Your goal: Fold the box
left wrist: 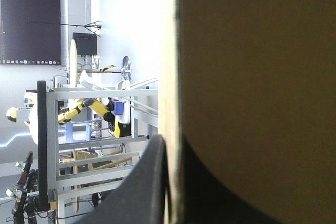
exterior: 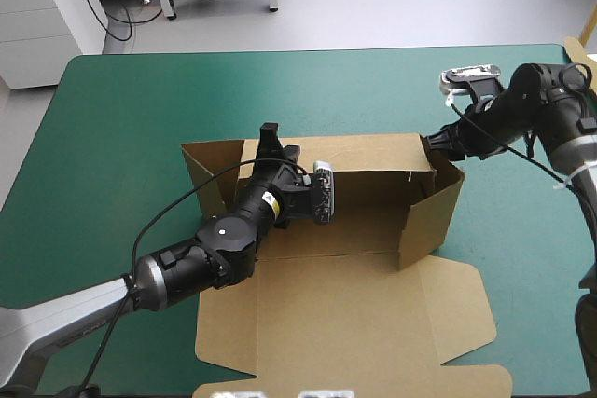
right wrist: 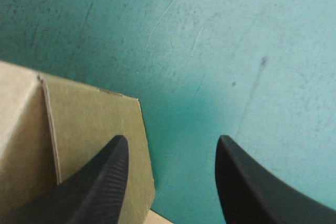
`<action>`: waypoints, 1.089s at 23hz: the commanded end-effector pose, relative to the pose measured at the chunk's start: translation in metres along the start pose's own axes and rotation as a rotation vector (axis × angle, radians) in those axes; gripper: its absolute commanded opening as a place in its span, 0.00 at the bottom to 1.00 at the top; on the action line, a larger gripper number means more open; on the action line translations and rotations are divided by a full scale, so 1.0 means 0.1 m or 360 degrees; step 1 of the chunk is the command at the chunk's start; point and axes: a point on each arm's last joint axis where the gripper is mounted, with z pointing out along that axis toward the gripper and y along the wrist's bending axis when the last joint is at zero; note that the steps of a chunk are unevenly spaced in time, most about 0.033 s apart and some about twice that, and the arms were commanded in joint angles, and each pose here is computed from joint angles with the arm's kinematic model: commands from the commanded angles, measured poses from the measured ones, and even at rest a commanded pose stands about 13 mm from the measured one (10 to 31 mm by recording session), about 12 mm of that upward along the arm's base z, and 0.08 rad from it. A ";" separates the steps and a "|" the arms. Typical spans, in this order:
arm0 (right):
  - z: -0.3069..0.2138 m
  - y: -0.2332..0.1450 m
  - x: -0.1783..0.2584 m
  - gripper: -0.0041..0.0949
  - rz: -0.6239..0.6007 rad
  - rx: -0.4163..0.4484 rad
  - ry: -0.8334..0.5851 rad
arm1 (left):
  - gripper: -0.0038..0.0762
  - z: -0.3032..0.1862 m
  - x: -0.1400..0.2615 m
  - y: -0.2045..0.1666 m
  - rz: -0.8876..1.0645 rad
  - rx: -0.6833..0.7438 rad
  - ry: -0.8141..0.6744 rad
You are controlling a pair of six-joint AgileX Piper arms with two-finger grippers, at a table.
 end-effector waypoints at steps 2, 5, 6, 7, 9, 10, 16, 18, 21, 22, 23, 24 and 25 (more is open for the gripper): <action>-0.26 0.08 0.19 0.51 -0.0046 -0.0011 -0.0106 | 0.04 -0.11 -0.02 0.14 -0.0053 -0.0066 -0.0048; -0.29 0.15 0.33 0.51 -0.0088 -0.0075 -0.0104 | 0.04 -0.11 -0.02 0.14 -0.0053 -0.0066 -0.0048; -0.32 0.21 0.39 0.50 -0.0125 -0.0147 -0.0129 | 0.04 -0.11 -0.02 0.14 -0.0053 -0.0066 -0.0048; -0.36 0.26 0.42 0.50 -0.0153 -0.0202 -0.0160 | 0.04 -0.12 -0.03 0.14 -0.0053 -0.0065 -0.0051; -0.38 0.30 0.49 0.48 -0.0189 -0.0241 -0.0175 | 0.04 -0.12 -0.03 0.14 -0.0053 -0.0065 -0.0051; -0.40 0.31 0.53 0.48 -0.0212 -0.0242 -0.0180 | 0.04 -0.12 -0.03 0.14 -0.0053 -0.0065 -0.0051; -0.43 0.37 0.72 0.48 -0.0280 -0.0283 -0.0183 | 0.04 -0.12 -0.03 0.14 -0.0053 -0.0065 -0.0051; -0.40 0.38 0.75 0.48 -0.0282 -0.0301 -0.0209 | 0.04 -0.12 -0.03 0.14 -0.0053 -0.0065 -0.0051; -0.35 0.34 0.75 0.48 -0.0275 -0.0235 -0.0247 | 0.04 -0.12 -0.03 0.14 -0.0053 -0.0065 -0.0051; -0.34 0.34 0.74 0.48 -0.0269 -0.0223 -0.0270 | 0.04 -0.12 -0.03 0.14 -0.0053 -0.0065 -0.0051; -0.33 0.33 0.73 0.48 -0.0262 -0.0221 -0.0286 | 0.04 -0.12 -0.03 0.14 -0.0053 -0.0065 -0.0053; -0.32 0.34 0.73 0.48 -0.0251 -0.0231 -0.0297 | 0.04 -0.12 -0.03 0.14 -0.0053 -0.0065 -0.0054; -0.32 0.34 0.73 0.48 -0.0241 -0.0242 -0.0308 | 0.04 -0.12 -0.03 0.14 -0.0052 -0.0064 -0.0058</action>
